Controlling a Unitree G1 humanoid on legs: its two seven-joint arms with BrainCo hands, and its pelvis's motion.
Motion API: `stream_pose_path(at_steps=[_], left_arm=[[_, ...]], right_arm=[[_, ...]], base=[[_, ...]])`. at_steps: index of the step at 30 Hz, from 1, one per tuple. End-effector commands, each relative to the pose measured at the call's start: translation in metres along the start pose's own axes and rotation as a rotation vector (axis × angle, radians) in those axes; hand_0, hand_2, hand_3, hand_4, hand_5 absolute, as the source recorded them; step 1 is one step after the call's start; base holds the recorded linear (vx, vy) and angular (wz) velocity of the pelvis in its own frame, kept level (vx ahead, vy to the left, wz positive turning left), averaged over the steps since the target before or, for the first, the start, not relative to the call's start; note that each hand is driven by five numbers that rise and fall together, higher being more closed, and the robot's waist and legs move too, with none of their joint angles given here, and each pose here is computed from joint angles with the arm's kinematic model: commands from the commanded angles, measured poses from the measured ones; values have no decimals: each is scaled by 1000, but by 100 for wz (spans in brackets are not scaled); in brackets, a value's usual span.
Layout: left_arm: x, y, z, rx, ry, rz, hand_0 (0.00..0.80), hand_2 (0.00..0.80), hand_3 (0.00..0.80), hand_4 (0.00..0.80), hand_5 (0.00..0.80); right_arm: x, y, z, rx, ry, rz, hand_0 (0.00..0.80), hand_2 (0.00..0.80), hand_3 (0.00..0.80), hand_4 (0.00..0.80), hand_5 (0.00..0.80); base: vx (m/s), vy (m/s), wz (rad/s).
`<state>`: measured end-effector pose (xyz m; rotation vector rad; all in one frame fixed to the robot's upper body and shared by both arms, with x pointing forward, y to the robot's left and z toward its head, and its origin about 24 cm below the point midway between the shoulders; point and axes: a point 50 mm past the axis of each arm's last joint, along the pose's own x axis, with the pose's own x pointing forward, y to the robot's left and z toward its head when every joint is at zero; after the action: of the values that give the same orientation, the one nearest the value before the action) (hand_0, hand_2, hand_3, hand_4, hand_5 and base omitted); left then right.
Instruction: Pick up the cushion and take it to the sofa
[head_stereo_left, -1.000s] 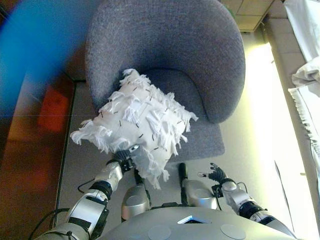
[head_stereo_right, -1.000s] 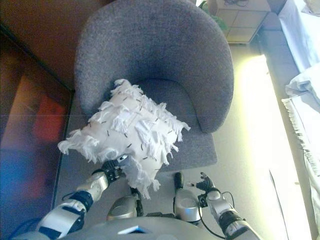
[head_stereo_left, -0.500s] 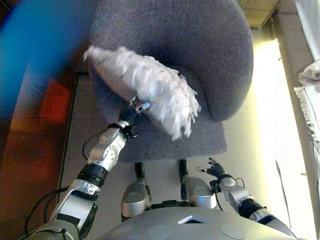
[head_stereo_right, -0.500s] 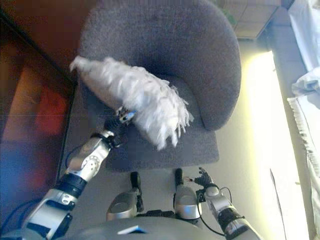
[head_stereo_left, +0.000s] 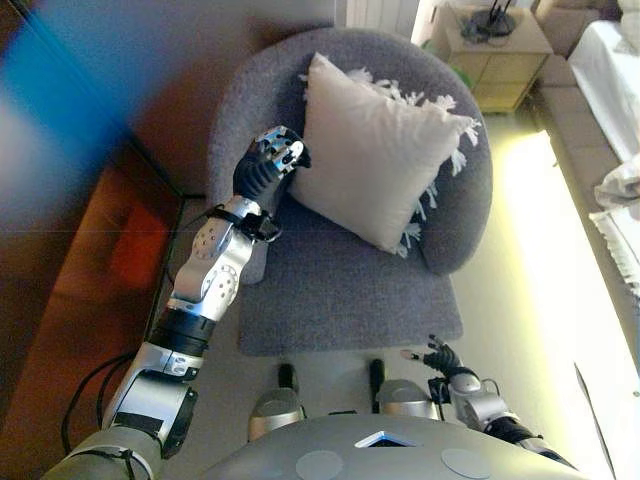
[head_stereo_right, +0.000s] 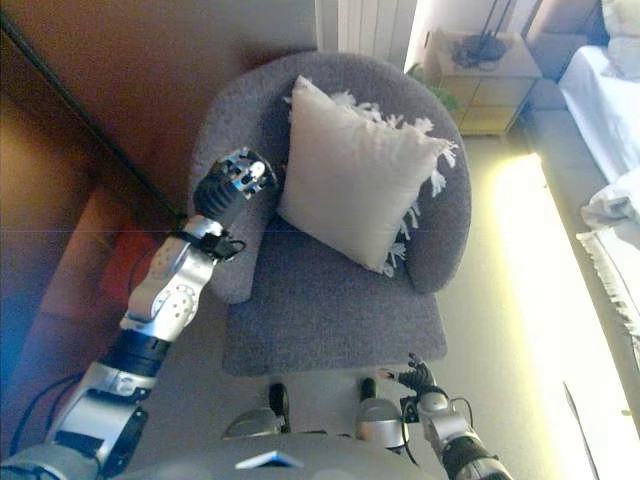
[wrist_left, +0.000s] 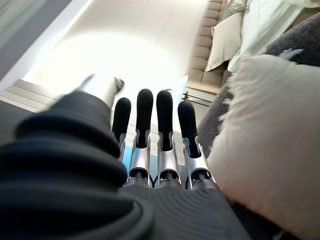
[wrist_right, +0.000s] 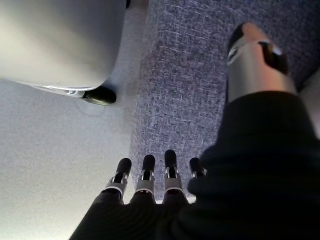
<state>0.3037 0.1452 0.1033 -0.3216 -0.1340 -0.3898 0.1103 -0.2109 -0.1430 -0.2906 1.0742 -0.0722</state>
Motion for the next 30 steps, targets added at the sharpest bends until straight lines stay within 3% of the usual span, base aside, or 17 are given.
stream_pose_path(at_steps=[1,9,14,16,22,27,30], left_arm=[[7,3,26,35,-91,-19,0,0,0,0,0],[-3,14,26,-41,-123,61,0,0,0,0,0],[-29,31,-3,-75,-51,237,0,0,0,0,0],[-42,40,-23,-100,39,328,0,0,0,0,0],[-120,78,-99,11,389,654,0,0,0,0,0],[-179,80,-153,32,683,761,0,0,0,0,0],[-206,75,-178,54,882,741,0,0,0,0,0]], right_arm=[[-6,19,-12,-10,12,53,0,0,0,0,0],[-9,23,-24,26,37,39,0,0,0,0,0],[-10,23,-25,66,57,22,0,0,0,0,0],[-11,22,-26,78,66,14,0,0,0,0,0],[-10,18,-31,155,89,-10,0,0,0,0,0],[-8,14,-43,160,128,-12,0,0,0,0,0],[-6,11,-51,161,159,-18,0,0,0,0,0]], base=[[37,11,0],[4,2,0],[-26,-12,1],[-49,-19,13],[-59,-20,10],[-52,-8,5],[-44,9,3]])
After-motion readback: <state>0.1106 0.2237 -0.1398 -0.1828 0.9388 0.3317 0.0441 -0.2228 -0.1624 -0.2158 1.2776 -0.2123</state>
